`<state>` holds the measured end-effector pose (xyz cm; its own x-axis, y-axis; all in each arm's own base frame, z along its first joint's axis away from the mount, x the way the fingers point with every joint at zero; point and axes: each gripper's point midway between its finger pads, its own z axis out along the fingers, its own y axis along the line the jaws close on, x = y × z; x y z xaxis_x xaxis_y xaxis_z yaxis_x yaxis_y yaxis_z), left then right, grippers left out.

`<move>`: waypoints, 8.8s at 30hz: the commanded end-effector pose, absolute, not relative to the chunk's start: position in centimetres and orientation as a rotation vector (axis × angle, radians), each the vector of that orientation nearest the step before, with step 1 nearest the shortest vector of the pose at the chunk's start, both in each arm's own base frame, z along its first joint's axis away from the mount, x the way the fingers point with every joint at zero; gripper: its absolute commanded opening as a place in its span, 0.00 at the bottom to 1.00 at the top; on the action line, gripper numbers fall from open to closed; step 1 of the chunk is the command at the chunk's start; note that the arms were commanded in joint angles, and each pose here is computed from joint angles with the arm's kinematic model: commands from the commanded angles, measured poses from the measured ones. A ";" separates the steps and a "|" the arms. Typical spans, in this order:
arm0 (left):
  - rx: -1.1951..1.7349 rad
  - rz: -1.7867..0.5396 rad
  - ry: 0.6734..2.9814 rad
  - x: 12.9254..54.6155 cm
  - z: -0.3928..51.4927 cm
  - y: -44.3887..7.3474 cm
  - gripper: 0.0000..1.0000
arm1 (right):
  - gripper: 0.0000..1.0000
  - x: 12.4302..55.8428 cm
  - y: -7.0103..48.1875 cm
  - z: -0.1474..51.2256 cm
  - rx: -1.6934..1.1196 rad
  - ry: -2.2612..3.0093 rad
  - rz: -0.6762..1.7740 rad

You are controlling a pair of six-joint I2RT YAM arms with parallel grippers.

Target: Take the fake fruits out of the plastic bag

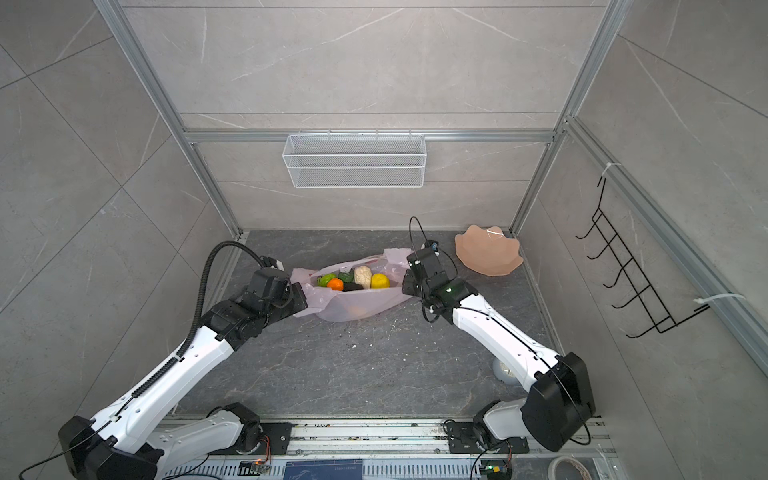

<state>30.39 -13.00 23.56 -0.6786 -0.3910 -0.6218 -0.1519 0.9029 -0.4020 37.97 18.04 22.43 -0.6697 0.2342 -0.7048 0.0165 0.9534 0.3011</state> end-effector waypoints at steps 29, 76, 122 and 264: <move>-0.390 -0.714 2.499 26.8 12.6 -14.3 0.00 | 0.00 38.6 16.9 14.7 0.387 2.332 0.846; 1.111 0.289 2.350 32.5 18.9 -25.9 0.91 | 0.00 35.7 19.4 19.3 0.137 2.265 0.874; -0.200 -0.663 2.306 37.0 23.2 -15.4 0.00 | 0.78 40.3 25.8 21.4 -0.093 2.281 0.669; -0.453 -0.256 2.419 25.8 8.7 -10.5 0.10 | 0.82 26.1 39.7 13.1 -0.626 2.406 0.583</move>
<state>26.21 -10.73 7.87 -0.7491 -0.3342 -0.5720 -0.2243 0.9404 -0.2557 25.02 40.53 15.21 -0.7195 -0.2406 -0.6515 -0.5390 0.7850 0.3053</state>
